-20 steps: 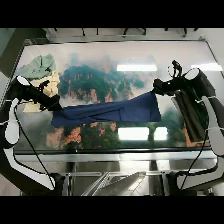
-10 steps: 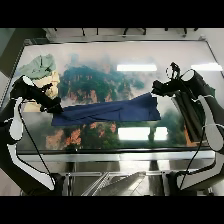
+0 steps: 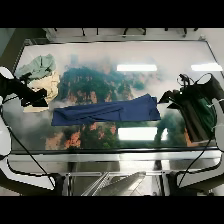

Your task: Fold the shirts.

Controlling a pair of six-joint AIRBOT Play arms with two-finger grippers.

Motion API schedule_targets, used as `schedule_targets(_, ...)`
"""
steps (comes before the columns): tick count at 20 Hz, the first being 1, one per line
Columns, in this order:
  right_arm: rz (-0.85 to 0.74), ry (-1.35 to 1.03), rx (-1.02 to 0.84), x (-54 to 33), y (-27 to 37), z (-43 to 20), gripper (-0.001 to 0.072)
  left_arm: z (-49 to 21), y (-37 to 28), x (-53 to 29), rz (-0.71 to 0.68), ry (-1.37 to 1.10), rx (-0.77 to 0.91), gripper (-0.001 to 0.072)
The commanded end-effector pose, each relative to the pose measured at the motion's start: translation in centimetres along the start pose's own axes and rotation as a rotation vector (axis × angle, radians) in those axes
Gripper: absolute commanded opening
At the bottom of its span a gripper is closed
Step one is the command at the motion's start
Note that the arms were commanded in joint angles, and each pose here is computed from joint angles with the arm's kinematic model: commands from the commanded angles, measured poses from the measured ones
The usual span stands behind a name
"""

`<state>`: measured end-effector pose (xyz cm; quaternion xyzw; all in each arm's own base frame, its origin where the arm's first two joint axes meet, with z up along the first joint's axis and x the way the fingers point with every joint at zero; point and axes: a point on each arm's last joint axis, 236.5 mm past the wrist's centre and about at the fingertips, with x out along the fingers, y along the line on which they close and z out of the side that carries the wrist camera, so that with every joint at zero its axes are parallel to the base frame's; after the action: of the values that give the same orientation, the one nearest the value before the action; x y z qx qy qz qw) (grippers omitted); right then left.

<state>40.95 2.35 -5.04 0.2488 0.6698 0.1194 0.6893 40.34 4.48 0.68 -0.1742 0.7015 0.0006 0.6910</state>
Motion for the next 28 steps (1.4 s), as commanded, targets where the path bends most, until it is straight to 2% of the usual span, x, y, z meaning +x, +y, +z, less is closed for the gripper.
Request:
schedule_targets(1, 0.098, 0.089, 0.008, 3.0, -0.6, -1.6, 0.07, -0.4, -2.5, -3.7, -0.041, -0.097, 0.059, 0.0016)
schedule_targets(6, 0.284, 0.049, 0.024, 6.2, 1.9, 0.5, 0.07, -1.9, -6.4, -5.4, -0.072, -0.124, 0.148, 0.0017)
schedule_targets(11, 0.408, 0.066, -0.058, 8.1, 7.1, 0.1, 0.0699, -3.1, -9.2, -4.0, -0.074, -0.087, 0.221, 0.0017)
schedule_targets(12, 0.41, 0.06, -0.062, 8.4, 7.7, 0.2, 0.0658, -3.4, -9.8, -3.5, -0.074, -0.077, 0.236, 0.0017)
schedule_targets(13, 0.404, 0.058, -0.062, 8.7, 8.0, 0.2, 0.0379, -3.9, -10.2, -2.8, -0.073, -0.059, 0.247, 0.0017)
schedule_targets(14, 0.407, 0.064, -0.067, 8.7, 8.1, 0.0, 0.003, -4.5, -10.6, -2.1, -0.072, -0.037, 0.258, 0.0017)
schedule_targets(17, 0.415, 0.107, -0.103, 5.6, 8.1, -1.5, 0.0025, -6.1, -12.0, -0.2, -0.068, 0.019, 0.298, 0.0017)
schedule_targets(20, 0.191, 0.115, -0.125, 0.3, 5.4, -3.8, 0.0025, -6.2, -15.9, 1.8, -0.085, -0.036, 0.379, 0.0017)
schedule_targets(22, 0.072, 0.034, -0.127, -3.9, 5.7, -4.5, 0.0025, -6.5, -21.2, 3.9, -0.155, -0.111, 0.451, 0.0017)
schedule_targets(26, 0.081, -0.12, -0.143, -10.7, 11.0, -6.8, 0.0025, -10.3, -32.2, 9.2, -0.349, -0.079, 0.512, 0.0017)
schedule_targets(28, 0.087, -0.147, -0.171, -12.6, 13.3, -8.4, 0.0025, -12.0, -36.6, 12.0, -0.383, -0.053, 0.572, 0.0016)
